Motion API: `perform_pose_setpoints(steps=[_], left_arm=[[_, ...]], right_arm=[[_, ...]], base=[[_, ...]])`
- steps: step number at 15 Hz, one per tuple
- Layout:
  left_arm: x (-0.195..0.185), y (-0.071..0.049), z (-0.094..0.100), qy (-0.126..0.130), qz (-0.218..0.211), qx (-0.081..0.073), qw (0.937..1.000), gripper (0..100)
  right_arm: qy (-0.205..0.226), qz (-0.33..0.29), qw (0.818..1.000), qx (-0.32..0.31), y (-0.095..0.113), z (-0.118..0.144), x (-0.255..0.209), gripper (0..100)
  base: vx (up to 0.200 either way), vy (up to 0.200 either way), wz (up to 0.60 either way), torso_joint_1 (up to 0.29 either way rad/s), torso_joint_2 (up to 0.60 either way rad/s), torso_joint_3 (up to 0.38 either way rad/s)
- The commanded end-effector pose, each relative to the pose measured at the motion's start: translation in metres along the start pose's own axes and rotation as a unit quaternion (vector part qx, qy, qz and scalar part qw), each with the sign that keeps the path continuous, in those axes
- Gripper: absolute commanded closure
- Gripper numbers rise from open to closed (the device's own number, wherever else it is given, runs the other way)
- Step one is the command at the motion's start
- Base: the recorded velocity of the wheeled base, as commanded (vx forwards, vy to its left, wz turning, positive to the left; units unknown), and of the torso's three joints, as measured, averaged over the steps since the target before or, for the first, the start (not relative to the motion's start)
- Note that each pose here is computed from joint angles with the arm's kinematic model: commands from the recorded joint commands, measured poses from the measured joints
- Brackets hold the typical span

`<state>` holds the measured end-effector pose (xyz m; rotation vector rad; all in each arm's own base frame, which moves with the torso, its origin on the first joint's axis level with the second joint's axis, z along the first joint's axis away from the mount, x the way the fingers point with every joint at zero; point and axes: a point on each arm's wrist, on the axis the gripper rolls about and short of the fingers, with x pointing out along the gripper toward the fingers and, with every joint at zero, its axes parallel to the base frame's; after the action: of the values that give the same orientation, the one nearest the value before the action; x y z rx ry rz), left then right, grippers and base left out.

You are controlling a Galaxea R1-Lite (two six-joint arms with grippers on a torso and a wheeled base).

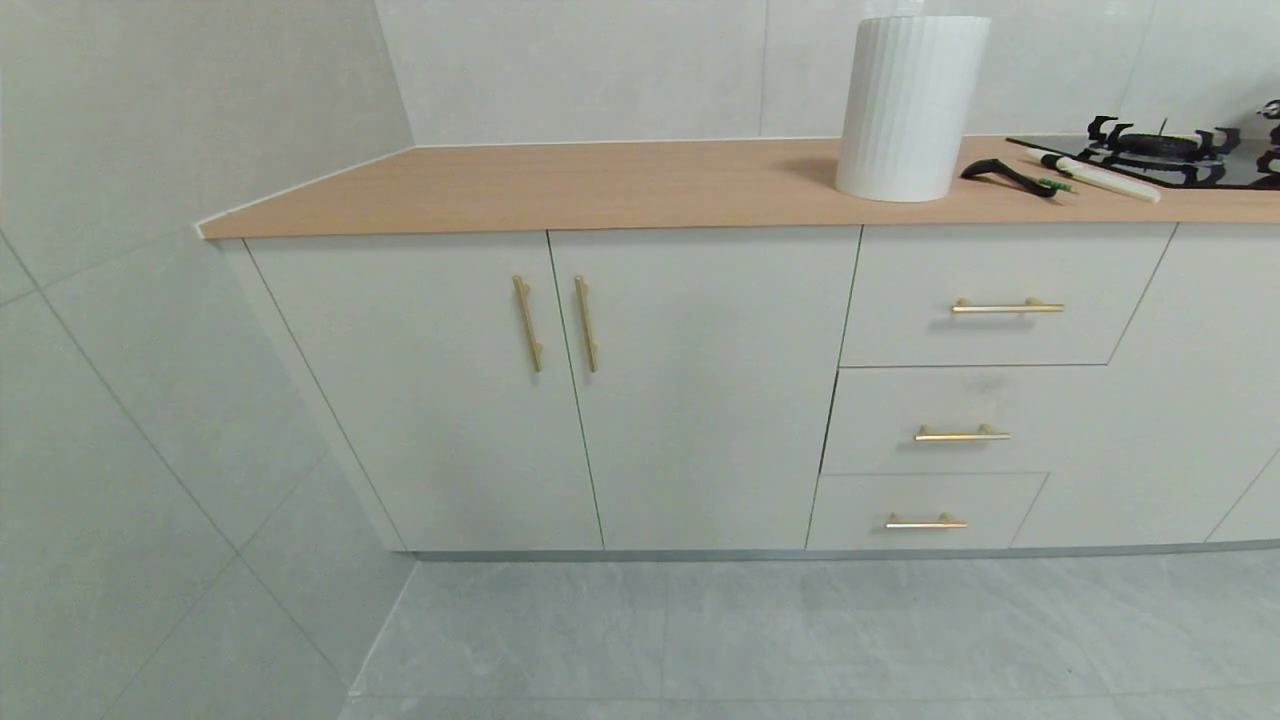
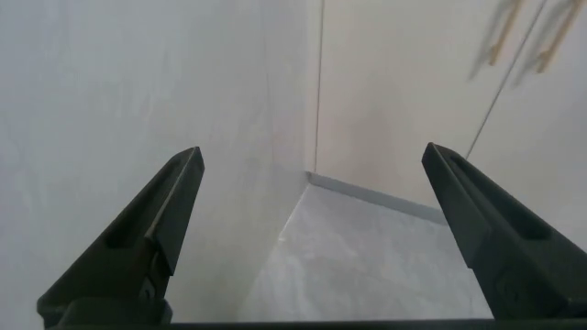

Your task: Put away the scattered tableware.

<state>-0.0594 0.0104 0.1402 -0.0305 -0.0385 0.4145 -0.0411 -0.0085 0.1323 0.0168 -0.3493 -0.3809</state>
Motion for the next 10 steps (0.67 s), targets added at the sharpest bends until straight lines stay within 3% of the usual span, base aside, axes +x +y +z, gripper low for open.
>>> perform_pose_setpoints(steps=[1, 3, 4, 5, 7, 9, 10], left_arm=[[0.014, -0.008, -0.029, 0.0, -0.019, 0.004, 0.9998, 0], [0.025, -0.014, -0.052, 0.0, -0.065, 0.02, 0.9977, 0], [0.029, -0.017, -0.061, -0.006, -0.101, 0.017, 0.9948, 0], [0.029, -0.018, -0.062, -0.001, -0.12, 0.014, 0.9927, 0], [0.028, -0.02, -0.065, 0.011, -0.173, 0.011, 0.9847, 0], [0.029, -0.022, -0.066, 0.029, -0.191, 0.017, 0.9811, 0], [0.031, -0.022, -0.065, 0.037, -0.196, 0.019, 0.9798, 0]], right_arm=[[0.041, 0.01, 0.999, -0.013, 0.003, -0.032, 0.001, 0], [0.073, 0.04, 0.996, -0.013, 0.004, -0.039, 0.001, 0], [0.109, 0.076, 0.991, -0.022, 0.006, -0.046, -0.001, 0], [0.14, 0.098, 0.985, -0.032, 0.006, -0.053, -0.003, 0], [0.145, 0.116, 0.982, -0.029, 0.007, -0.054, -0.003, 0], [0.162, 0.203, 0.965, -0.02, 0.01, -0.057, -0.005, 0], [0.177, 0.216, 0.96, -0.02, 0.011, -0.06, -0.007, 0]], base=[[0.0, 0.0, 0.0, 0.0, 0.0, 0.0], [0.0, 0.0, 0.0, 0.0, 0.0, 0.0], [0.0, 0.0, 0.0, 0.0, 0.0, 0.0], [0.0, 0.0, 0.0, 0.0, 0.0, 0.0], [0.0, 0.0, 0.0, 0.0, 0.0, 0.0], [0.0, 0.0, 0.0, 0.0, 0.0, 0.0], [0.0, 0.0, 0.0, 0.0, 0.0, 0.0]])
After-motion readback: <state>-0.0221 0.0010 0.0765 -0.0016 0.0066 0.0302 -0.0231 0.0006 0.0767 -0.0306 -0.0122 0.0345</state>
